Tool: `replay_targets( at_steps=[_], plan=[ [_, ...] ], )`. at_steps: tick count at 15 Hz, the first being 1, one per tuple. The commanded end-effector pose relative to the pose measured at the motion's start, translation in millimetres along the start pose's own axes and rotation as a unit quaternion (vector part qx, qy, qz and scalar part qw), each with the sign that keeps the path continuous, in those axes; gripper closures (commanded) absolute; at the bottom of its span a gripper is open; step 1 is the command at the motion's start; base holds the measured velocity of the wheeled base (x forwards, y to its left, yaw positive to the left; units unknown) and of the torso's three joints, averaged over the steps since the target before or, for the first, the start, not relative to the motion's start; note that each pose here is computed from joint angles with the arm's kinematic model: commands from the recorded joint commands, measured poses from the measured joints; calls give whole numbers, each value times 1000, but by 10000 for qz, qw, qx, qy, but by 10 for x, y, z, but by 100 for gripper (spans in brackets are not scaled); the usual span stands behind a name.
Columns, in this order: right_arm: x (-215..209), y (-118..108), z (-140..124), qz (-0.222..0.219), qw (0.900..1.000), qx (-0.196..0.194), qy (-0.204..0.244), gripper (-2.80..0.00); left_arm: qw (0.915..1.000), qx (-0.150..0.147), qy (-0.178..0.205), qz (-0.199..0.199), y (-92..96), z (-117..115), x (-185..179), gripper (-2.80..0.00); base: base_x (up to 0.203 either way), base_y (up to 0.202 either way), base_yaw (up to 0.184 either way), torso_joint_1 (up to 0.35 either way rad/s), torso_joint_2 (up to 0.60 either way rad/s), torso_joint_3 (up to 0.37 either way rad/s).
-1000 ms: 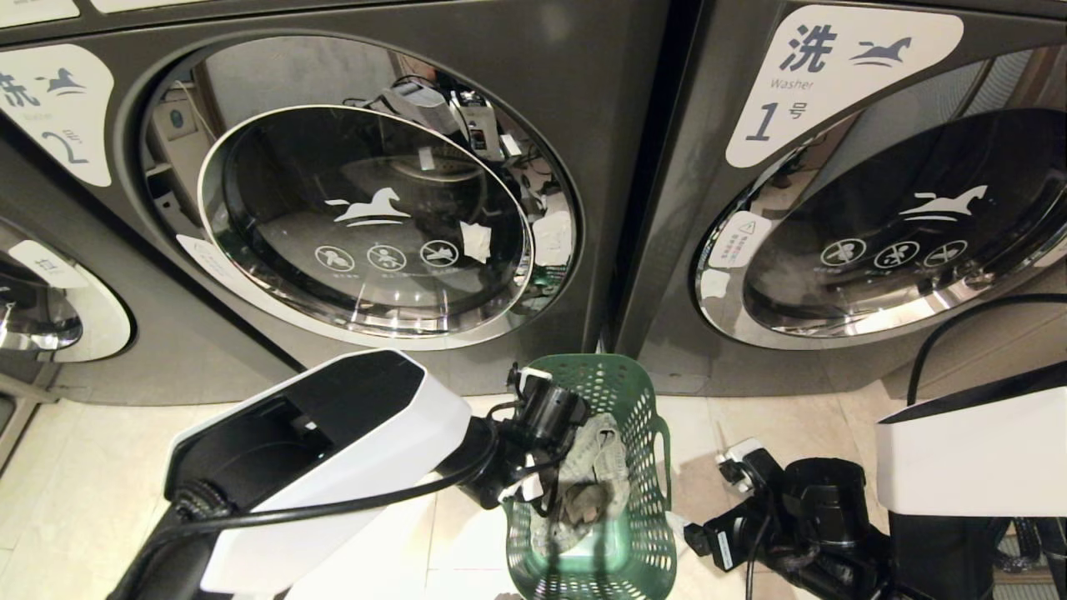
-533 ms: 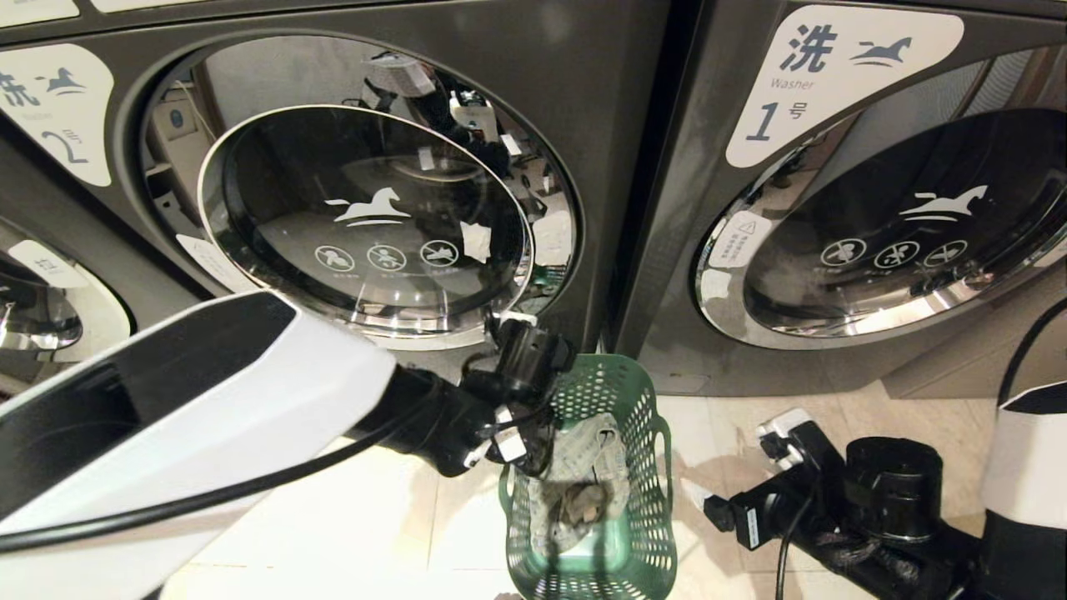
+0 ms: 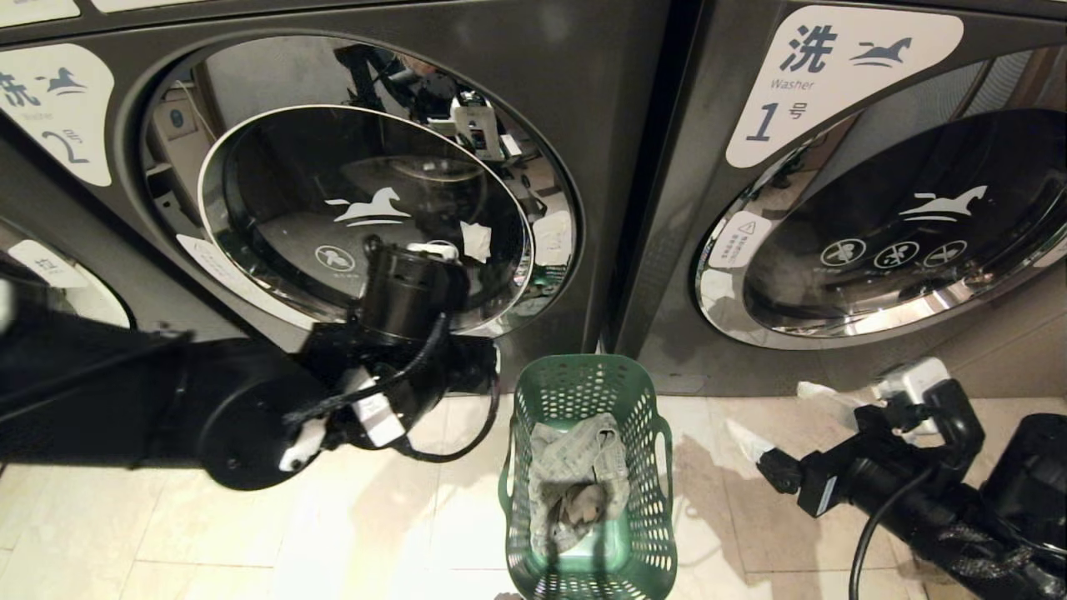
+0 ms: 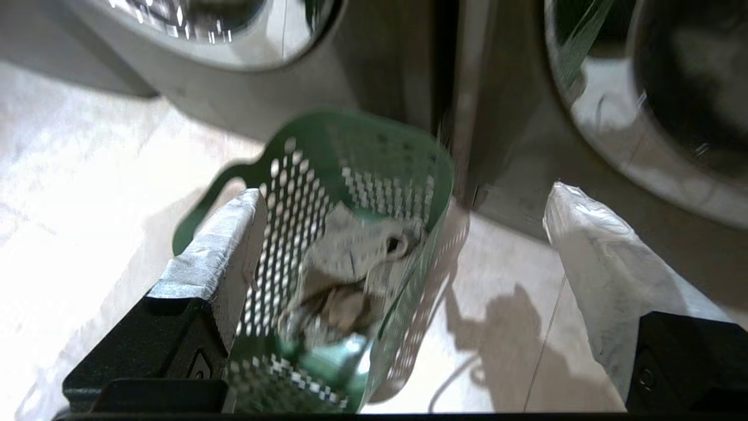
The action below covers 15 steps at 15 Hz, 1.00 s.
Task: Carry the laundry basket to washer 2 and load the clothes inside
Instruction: Open the lid of the washing machine
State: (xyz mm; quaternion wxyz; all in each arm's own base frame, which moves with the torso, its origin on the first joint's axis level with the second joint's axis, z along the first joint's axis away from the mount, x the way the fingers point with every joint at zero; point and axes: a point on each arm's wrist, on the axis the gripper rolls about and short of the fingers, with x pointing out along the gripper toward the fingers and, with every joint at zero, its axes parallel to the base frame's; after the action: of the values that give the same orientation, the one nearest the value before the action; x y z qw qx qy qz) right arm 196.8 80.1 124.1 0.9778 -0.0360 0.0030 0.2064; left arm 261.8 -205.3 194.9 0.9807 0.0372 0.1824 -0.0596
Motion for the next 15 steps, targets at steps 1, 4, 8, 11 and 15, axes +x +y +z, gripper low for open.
replay_targets(
  at_steps=[1, 4, 8, 11, 15],
  plan=[
    [-216, -14, 310, -55, 9968, -46, -799, -280, 9975, -393, -537, -222, 378, 218, -579, -280, 0, 0, 0, 0, 0, 0],
    [-476, -10, 375, -82, 9944, -132, -1045, -280, 9941, -619, -833, -332, 735, 169, -1044, -280, 0, 0, 0, 0, 0, 0],
    [-865, -24, 453, -346, 9894, -223, -1393, -280, 9934, -683, -859, -331, 1105, -259, -1485, -280, 0, 0, 0, 0, 0, 0],
    [-1142, -187, 397, -1370, 9845, -499, -975, -280, 9935, -767, -831, 84, 1389, -608, -1694, -280, 0, 0, 0, 0, 0, 0],
    [-1680, -179, 331, -2484, 9609, -736, -973, -280, 9808, -891, -838, 1517, 1753, -950, -1901, -280, 0, 0, 0, 0, 0, 0]
  ],
)
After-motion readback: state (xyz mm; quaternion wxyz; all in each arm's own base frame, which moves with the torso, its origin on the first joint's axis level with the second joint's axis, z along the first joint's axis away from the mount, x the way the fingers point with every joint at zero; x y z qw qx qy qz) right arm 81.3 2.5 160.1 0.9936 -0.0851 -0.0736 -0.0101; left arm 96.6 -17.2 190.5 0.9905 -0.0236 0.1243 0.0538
